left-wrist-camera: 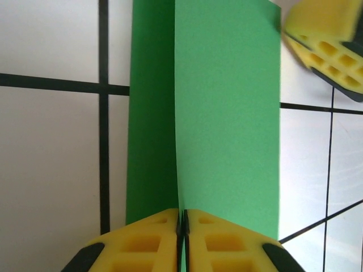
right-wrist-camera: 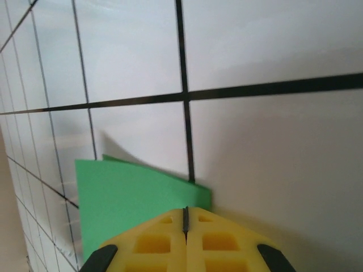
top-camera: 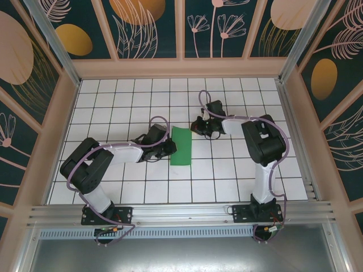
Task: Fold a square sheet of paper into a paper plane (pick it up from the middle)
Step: Fold the triangle a second time at the center of the table.
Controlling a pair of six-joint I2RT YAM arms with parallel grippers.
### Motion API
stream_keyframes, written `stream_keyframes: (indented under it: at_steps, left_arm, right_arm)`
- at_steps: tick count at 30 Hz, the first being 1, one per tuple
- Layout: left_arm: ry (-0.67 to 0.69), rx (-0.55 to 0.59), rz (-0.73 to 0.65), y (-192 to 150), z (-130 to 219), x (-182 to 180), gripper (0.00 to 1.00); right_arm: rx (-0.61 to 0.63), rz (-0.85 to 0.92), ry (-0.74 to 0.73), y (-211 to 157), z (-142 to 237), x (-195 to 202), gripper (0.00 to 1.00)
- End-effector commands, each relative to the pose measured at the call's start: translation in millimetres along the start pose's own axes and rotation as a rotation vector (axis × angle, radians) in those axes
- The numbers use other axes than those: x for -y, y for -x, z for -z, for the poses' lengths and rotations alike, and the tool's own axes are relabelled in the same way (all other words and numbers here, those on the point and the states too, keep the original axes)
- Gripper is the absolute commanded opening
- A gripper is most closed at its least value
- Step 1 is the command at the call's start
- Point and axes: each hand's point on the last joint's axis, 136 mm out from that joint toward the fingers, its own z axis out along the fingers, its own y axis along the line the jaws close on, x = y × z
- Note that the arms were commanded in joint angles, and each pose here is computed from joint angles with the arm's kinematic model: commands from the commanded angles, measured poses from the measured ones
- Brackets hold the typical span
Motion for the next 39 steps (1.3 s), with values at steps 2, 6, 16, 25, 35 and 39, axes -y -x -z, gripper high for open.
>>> stream_keyframes:
  at_steps: [2,6,16,25,35,39]
  left_arm:
    - [0.037,0.025,0.019,3.0,7.2,-16.0,0.12]
    - [0.036,0.045,0.014,7.3,17.5,-17.5,0.10]
    - [0.030,0.058,0.043,8.6,25.6,-20.7,0.10]
    - [-0.039,0.037,0.065,4.5,29.5,-8.4,0.21]
    - [-0.237,-0.047,0.052,-19.4,43.4,17.1,0.38]
    - [-0.249,-0.071,0.057,-27.0,44.4,15.4,0.38]
  right_arm:
    - [0.022,0.054,0.056,-8.9,25.4,-25.0,0.05]
    - [-0.016,0.068,0.069,-32.4,26.4,-27.7,0.04]
    - [-0.151,0.122,0.100,-80.3,0.3,-45.5,0.04]
    - [-0.241,0.116,0.046,-103.2,-23.9,-30.9,0.03]
    - [-0.256,0.107,-0.026,-106.6,-29.6,-15.3,0.04]
    - [-0.259,0.099,-0.047,-107.0,-31.7,-10.4,0.04]
